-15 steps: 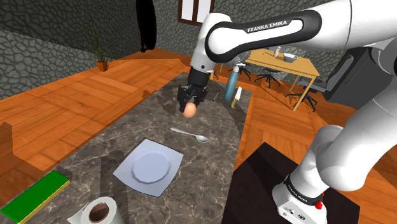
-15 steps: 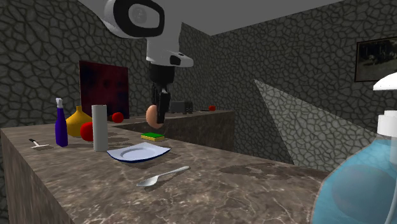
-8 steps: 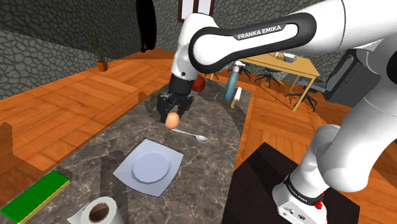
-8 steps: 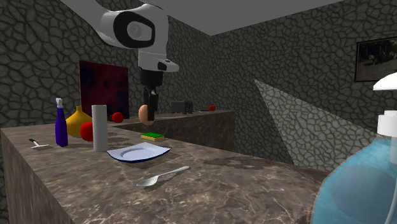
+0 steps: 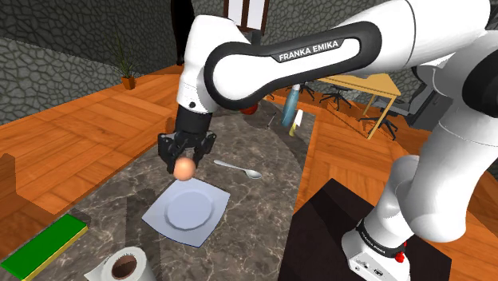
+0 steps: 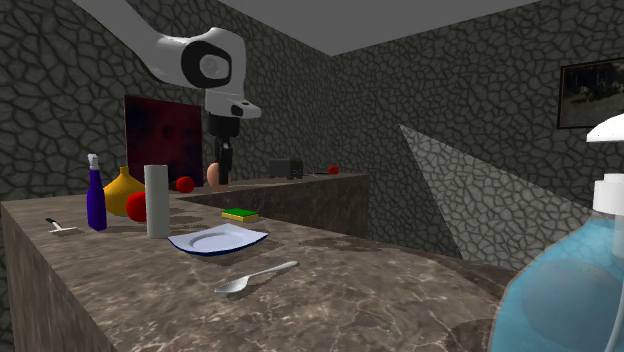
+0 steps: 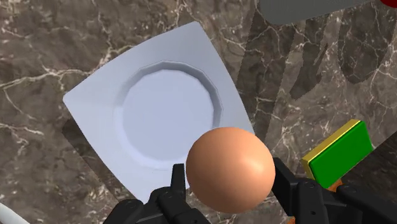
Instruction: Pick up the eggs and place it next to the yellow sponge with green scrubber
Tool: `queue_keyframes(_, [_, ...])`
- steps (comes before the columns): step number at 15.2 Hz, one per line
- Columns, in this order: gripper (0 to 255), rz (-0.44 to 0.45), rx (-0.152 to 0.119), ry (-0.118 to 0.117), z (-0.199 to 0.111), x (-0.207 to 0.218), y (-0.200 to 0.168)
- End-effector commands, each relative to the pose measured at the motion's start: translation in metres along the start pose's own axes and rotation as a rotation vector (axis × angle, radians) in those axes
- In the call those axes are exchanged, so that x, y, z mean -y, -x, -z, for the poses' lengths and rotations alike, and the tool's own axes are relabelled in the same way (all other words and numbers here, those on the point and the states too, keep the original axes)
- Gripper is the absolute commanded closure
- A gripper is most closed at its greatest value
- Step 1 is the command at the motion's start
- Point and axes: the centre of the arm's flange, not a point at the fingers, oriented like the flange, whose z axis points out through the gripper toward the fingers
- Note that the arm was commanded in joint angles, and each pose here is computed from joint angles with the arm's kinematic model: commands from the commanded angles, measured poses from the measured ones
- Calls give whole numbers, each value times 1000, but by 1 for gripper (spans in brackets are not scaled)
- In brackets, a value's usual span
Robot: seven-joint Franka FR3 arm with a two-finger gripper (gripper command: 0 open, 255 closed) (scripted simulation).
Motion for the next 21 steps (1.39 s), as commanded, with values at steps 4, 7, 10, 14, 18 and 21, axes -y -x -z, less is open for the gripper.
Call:
queue_keyframes(4, [255, -2, -1, -1, -19, 62, 10])
queue_keyframes(7, [255, -2, -1, -1, -30, 100, 15])
queue_keyframes(10, [255, -2, -1, -1, -41, 139, 21])
queue_keyframes(14, [255, -2, -1, -1, -62, 133, 21])
queue_keyframes(18, [255, -2, -1, -1, -82, 128, 20])
queue_keyframes(21, [255, -2, -1, -1, -97, 123, 20])
